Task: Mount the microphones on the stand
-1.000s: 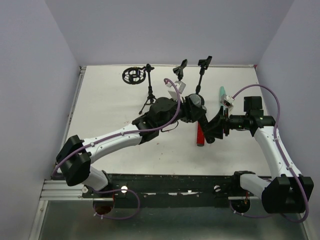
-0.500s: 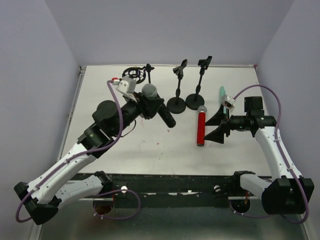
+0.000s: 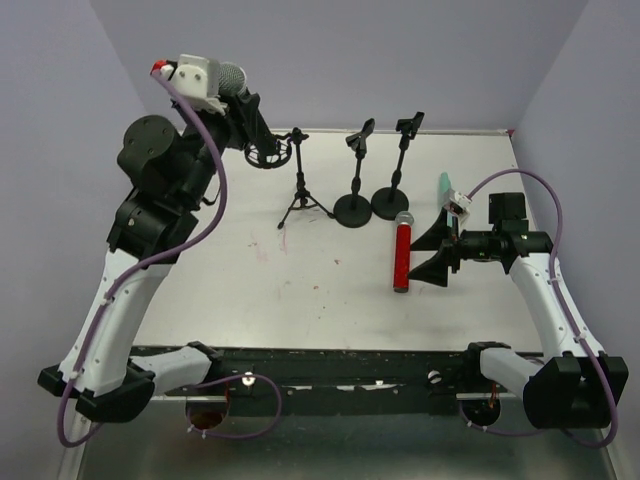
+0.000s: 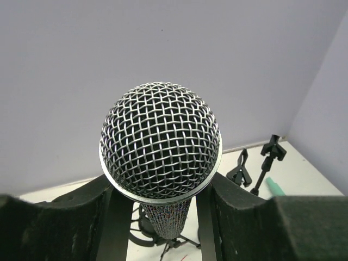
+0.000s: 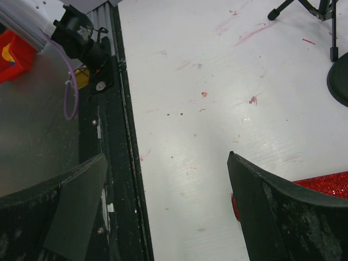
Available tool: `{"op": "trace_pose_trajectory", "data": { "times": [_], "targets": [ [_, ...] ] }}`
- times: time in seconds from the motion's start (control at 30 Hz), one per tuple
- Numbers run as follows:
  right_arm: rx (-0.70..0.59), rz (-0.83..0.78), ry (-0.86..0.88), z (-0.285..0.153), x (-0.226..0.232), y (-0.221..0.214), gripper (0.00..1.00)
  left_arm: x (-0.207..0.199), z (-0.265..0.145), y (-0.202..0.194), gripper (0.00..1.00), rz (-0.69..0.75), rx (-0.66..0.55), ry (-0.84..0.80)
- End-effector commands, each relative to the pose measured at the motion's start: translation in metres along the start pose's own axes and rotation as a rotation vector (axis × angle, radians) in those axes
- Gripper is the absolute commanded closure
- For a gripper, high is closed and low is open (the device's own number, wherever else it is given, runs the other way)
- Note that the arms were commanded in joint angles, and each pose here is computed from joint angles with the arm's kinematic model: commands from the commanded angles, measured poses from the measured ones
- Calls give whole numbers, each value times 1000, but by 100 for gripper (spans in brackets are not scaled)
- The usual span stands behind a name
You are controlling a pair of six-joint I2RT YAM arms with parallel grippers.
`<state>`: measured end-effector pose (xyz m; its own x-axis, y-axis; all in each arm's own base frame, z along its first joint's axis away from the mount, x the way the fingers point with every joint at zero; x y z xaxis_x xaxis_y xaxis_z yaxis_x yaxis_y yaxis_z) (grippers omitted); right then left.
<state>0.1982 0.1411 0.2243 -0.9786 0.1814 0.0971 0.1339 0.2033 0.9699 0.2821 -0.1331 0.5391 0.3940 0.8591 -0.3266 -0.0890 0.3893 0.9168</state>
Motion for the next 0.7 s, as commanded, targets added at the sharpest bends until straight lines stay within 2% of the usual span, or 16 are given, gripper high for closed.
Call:
{"op": "trace_pose_trajectory", "data": {
  "times": [0.0,0.2,0.67],
  "targets": [
    [3,-5,-7,0,-3,-1,0,5,28,10,100,64,13,30],
    [7,-4,-10,1,-4,-3,0,9,58,10,100,89,45,53],
    [8,2,-11,1,-4,-4,0,18,73,-26,100,137,159,48]
  ]
}}
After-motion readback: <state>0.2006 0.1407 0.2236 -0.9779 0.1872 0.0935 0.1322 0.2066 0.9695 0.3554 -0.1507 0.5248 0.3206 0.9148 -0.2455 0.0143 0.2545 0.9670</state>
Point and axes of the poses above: each gripper's point midway between its finger pads, its own z axis out along the fingers, its own x axis along the line the jaws close on, y = z × x, the point moved 2 cm from there along -z, back along the fingers, and after that the axes turned 15 degrees about -z, right-handed, at the moved point
